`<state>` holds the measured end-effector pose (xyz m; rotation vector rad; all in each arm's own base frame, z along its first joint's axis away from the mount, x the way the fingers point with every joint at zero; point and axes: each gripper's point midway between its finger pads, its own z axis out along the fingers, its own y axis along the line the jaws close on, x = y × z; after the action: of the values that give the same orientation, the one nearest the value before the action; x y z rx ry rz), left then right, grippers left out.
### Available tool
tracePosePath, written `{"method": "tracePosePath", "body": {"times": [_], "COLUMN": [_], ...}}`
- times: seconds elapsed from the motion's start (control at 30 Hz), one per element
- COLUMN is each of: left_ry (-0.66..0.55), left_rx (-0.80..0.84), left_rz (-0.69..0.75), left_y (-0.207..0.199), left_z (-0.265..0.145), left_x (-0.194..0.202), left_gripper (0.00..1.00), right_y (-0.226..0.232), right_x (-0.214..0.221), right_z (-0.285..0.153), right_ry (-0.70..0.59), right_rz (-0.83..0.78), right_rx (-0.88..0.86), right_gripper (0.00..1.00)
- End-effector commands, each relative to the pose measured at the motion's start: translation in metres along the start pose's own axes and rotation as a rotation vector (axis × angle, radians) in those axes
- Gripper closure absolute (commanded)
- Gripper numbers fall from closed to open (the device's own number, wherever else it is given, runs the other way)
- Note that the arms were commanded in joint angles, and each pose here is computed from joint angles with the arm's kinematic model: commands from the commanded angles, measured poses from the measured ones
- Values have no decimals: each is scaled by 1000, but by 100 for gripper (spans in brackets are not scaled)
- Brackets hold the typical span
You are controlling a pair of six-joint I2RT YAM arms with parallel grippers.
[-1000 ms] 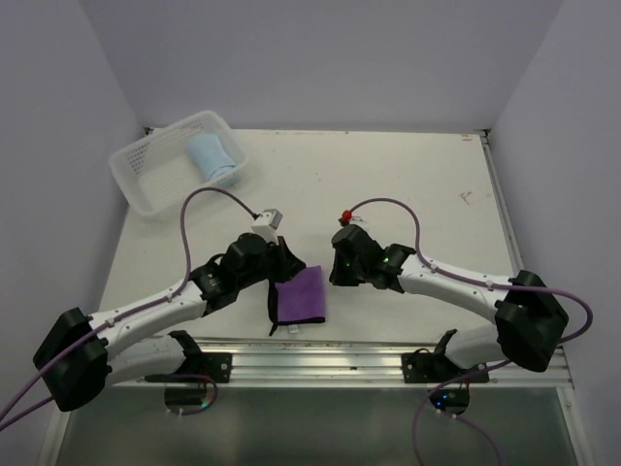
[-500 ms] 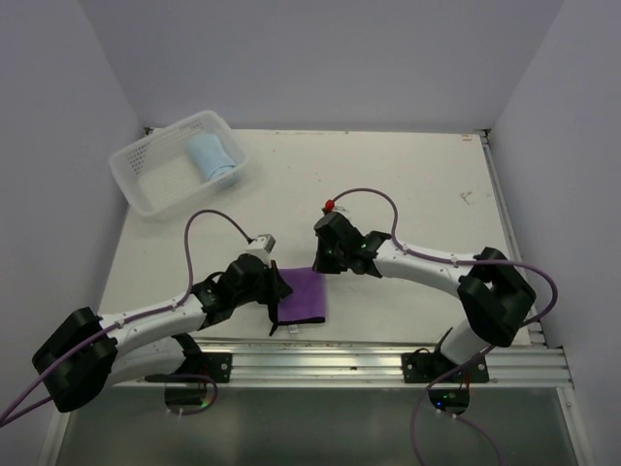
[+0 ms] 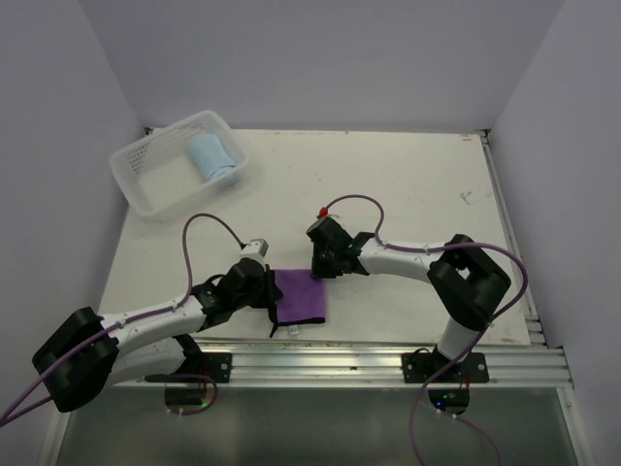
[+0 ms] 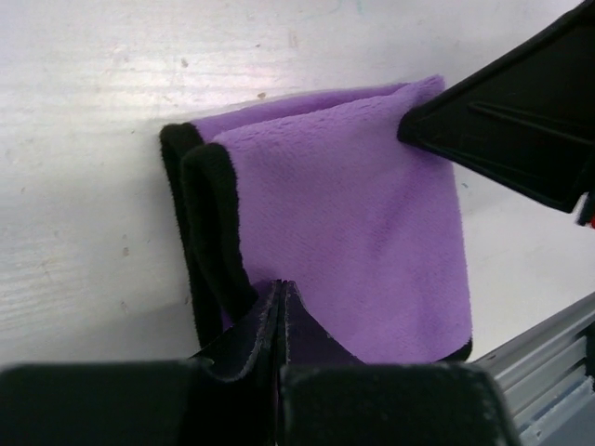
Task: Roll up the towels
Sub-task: Fold the towel
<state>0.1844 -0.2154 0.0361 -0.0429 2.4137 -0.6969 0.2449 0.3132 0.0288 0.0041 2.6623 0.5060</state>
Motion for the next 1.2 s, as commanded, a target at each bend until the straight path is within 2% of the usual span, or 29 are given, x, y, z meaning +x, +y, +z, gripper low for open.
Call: {"method": "tracePosePath", "body": {"times": [0.0, 0.27, 0.53, 0.73, 0.93, 1.17], "left_ry": [11, 24, 14, -21, -33, -33], "left_rx": [-91, -108, -96, -93, -80, -81], "left_rz": [-15, -31, -39, -23, -14, -7], "left_y": [22, 28, 26, 25, 20, 19], "left_z": [0, 0, 1, 0, 1, 3], "left_x": [10, 16, 15, 7, 2, 1], "left_gripper": [100, 100, 100, 100, 100, 100], "right_y": [7, 16, 23, 18, 14, -7], "right_x": [-11, -26, -46, -21, 21, 62], "right_z": [1, -22, -73, -76, -66, -46], "right_ry": [-31, -66, -164, -120, -43, 27], "right_rz": [19, -13, -22, -20, -24, -50], "right_rx": [-20, -35, -91, -116, -136, -71], "right_gripper": [100, 100, 100, 100, 100, 100]}}
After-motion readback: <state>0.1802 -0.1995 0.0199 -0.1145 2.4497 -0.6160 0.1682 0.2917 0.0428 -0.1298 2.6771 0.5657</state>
